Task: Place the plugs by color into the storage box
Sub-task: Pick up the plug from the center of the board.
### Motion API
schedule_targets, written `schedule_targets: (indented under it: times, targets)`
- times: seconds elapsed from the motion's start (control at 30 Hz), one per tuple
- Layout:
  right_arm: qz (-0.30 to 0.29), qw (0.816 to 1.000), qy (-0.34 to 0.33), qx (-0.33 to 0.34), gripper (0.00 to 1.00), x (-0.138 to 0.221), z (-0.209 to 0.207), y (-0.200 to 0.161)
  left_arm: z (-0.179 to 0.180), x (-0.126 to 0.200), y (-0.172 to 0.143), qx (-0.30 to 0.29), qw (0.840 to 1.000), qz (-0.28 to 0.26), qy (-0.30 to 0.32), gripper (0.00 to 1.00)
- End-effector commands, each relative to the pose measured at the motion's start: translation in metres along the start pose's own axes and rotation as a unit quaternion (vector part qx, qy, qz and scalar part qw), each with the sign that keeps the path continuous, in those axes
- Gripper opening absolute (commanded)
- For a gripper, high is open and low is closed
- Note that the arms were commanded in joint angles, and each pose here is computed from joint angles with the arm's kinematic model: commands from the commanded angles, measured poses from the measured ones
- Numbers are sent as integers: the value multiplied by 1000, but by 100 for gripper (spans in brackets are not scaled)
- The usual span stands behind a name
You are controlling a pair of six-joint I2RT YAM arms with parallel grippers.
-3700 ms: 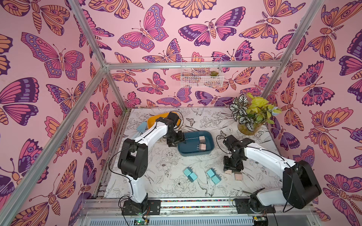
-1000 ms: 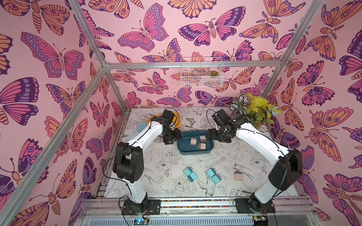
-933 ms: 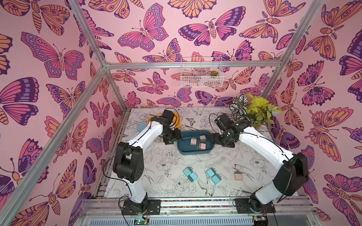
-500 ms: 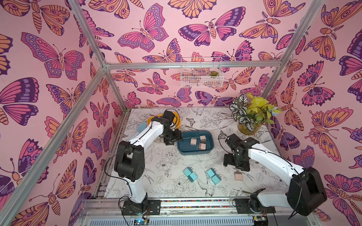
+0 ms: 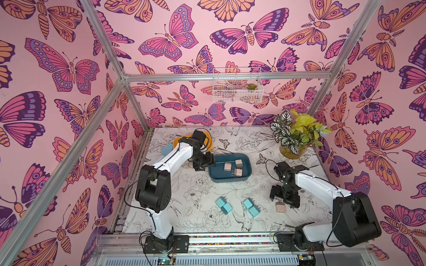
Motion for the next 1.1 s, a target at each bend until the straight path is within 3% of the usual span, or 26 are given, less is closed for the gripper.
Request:
schedule_targets:
  times: [0.0, 0.37, 0.83, 1.07]
  targets:
    - [22, 999, 24, 6, 86, -12, 7, -1, -1, -1, 3, -2, 1000, 7, -3, 71]
    - [26, 998, 51, -4, 59, -23, 17, -5, 0, -4, 5, -3, 1000, 10, -4, 71]
    - [39, 998, 38, 10, 46, -37, 16, -4, 3, 1, 2, -3, 1000, 6, -3, 71]
    - [13, 998, 43, 39, 46, -13, 25, 10, 1, 4, 5, 2, 1000, -1, -3, 71]
Point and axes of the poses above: each gripper's point midway between its finger pads, its own x axis back along the fingers, its own z axis along the line the jaws close on, y = z × x, the point moved 5 cm from there along x, back along the fingers, and after that the axes turned 4 degrees about x, right-handed, at the moved point
